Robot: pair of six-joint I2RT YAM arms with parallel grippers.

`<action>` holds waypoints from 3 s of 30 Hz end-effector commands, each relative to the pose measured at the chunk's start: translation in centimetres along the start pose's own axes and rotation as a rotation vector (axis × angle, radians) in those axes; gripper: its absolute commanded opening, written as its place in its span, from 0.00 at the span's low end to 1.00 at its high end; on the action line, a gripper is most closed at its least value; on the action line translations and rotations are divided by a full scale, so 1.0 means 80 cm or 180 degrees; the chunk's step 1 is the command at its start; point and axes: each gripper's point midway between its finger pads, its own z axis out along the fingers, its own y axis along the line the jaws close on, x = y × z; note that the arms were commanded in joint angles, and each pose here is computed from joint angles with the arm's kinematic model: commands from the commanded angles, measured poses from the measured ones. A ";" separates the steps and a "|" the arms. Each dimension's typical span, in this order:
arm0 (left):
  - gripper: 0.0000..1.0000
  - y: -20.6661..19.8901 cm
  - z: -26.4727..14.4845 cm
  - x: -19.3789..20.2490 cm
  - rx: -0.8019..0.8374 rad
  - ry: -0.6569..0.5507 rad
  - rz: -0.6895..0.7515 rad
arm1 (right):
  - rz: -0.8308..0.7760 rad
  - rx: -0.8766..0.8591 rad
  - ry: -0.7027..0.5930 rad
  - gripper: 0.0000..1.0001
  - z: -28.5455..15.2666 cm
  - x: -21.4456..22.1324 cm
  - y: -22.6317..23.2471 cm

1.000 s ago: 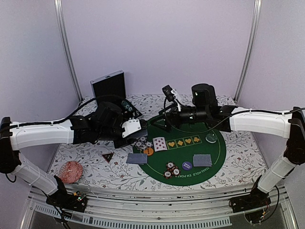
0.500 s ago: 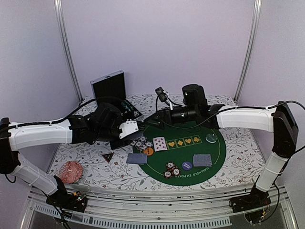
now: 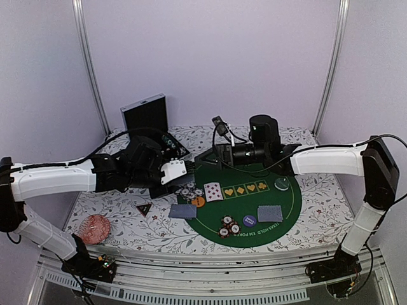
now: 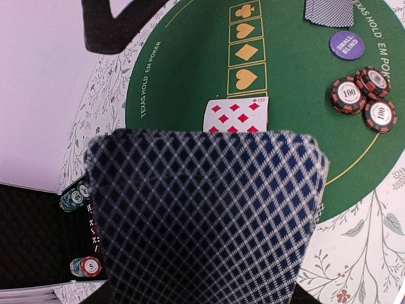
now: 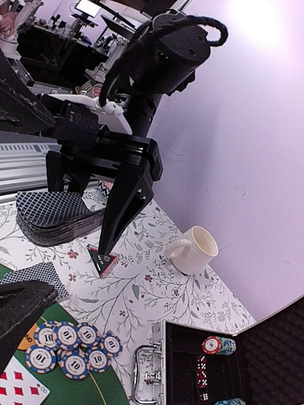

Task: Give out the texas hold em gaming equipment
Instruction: Pick up the poker card from the face-down deck piles.

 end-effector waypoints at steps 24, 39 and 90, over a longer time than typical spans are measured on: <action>0.53 0.005 -0.009 -0.030 -0.0036 -0.0269 0.0045 | 0.0611 -0.0324 0.0192 0.79 0.048 0.029 -0.025; 0.53 0.004 -0.009 -0.029 -0.0031 -0.0269 0.0044 | 0.0634 0.0265 0.0346 0.75 0.059 0.055 -0.068; 0.53 0.003 -0.008 -0.028 -0.0035 -0.0253 0.0051 | 0.0336 0.0454 0.0391 0.25 0.020 0.030 -0.024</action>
